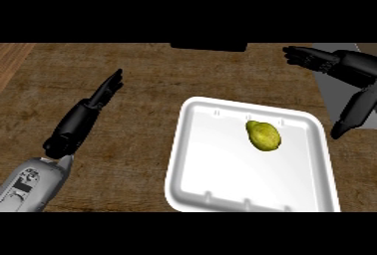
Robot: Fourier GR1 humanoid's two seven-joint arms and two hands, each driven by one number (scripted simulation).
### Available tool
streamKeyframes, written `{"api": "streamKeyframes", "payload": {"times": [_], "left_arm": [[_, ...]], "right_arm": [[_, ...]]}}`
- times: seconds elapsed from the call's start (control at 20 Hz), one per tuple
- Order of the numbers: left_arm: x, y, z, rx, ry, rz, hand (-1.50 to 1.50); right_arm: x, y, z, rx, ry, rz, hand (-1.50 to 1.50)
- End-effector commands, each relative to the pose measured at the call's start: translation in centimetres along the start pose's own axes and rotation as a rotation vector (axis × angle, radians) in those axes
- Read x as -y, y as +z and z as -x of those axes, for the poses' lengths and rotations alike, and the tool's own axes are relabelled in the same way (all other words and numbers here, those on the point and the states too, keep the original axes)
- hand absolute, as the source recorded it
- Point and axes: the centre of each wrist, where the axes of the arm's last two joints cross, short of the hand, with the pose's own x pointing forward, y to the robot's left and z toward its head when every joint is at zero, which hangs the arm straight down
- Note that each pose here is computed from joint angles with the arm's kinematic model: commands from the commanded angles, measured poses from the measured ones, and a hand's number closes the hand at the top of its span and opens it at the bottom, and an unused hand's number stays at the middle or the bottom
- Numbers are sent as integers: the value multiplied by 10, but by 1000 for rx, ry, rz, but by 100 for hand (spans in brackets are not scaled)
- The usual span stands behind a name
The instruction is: Pick the pear from the tray and place it in the cardboard box
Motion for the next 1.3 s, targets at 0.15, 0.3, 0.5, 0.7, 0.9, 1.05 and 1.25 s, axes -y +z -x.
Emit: {"api": "streamKeyframes", "payload": {"times": [0.15, 0.3, 0.5, 0.7, 0.9, 1.05, 1.25], "left_arm": [[-9, -3, -3, -4, 1, -18, 0], [3, 2, 10, -29, -7, -35, 0], [-7, 6, -4, -21, 7, -45, 0], [0, 11, 9, -23, -2, -37, 0], [-15, 0, 8, -33, -13, -50, 0], [-25, 6, 1, -46, -3, -36, 0], [-12, 15, 1, -49, 3, -29, 0]], "right_arm": [[-1, -21, -13, 36, 100, -267, -150], [0, -16, -14, 3, 116, -325, -150], [-2, -30, -14, -30, 135, -353, -150], [-21, -40, 7, -45, 126, -380, -150], [-26, -55, 7, -59, 189, -392, -150], [-23, -58, 2, -63, 211, -385, -150], [-32, -71, 14, -69, 217, -367, -150]]}}
